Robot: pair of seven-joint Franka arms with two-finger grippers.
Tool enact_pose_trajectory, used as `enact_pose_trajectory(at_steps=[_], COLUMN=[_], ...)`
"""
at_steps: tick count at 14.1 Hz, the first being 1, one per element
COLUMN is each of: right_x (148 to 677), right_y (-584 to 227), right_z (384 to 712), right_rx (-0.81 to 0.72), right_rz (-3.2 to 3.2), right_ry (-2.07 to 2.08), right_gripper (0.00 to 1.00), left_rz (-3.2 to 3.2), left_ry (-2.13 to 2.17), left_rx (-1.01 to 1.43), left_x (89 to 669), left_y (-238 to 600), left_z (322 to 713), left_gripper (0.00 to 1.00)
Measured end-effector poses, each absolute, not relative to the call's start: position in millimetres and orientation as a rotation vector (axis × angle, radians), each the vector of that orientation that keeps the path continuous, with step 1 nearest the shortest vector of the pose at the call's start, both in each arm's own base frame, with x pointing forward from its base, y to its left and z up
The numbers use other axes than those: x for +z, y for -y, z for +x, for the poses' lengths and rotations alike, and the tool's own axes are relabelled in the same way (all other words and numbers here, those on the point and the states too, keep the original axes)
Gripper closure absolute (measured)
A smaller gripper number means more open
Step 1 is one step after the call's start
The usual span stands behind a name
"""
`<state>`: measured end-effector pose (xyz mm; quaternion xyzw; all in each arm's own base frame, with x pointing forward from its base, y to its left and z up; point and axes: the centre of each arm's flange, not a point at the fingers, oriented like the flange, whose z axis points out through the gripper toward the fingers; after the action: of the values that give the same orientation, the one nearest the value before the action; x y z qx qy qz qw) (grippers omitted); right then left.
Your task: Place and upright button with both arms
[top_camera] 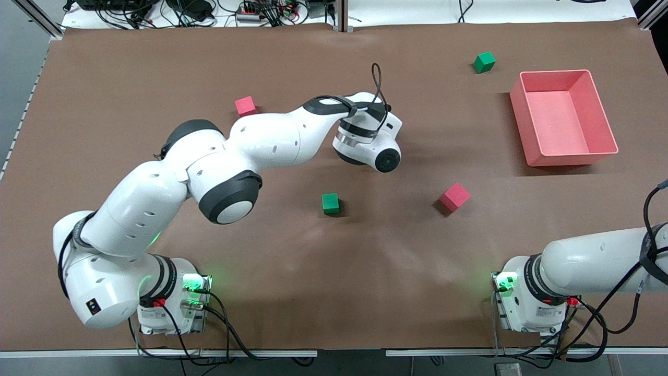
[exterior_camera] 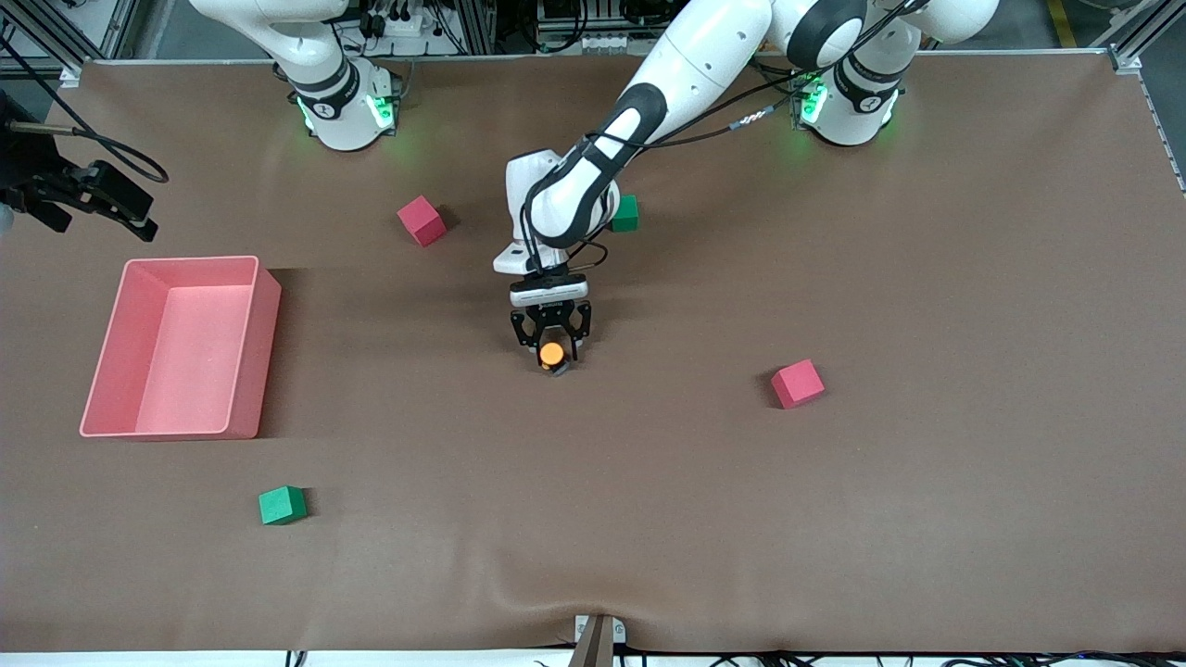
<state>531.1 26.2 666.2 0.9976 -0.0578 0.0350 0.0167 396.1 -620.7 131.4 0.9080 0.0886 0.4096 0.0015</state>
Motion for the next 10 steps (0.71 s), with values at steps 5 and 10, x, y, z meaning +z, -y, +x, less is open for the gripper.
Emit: enact_pose_trajectory(at_steps=[5, 10], right_x=[666.0, 665.8], right_y=[-26.1, -26.1], right_z=[531.1, 531.1], right_rx=[0.108, 0.106], right_rz=[3.101, 3.101], right_ry=[0.180, 0.180], right_gripper=[0.00, 0.00], left_rz=[2.833, 2.844], left_ry=[-0.357, -0.533], left_rx=[1.188, 0.911], left_x=[149.7, 235.2], left_y=[644.7, 675.3], left_z=[370.5, 345.0], left_gripper=[0.00, 0.00])
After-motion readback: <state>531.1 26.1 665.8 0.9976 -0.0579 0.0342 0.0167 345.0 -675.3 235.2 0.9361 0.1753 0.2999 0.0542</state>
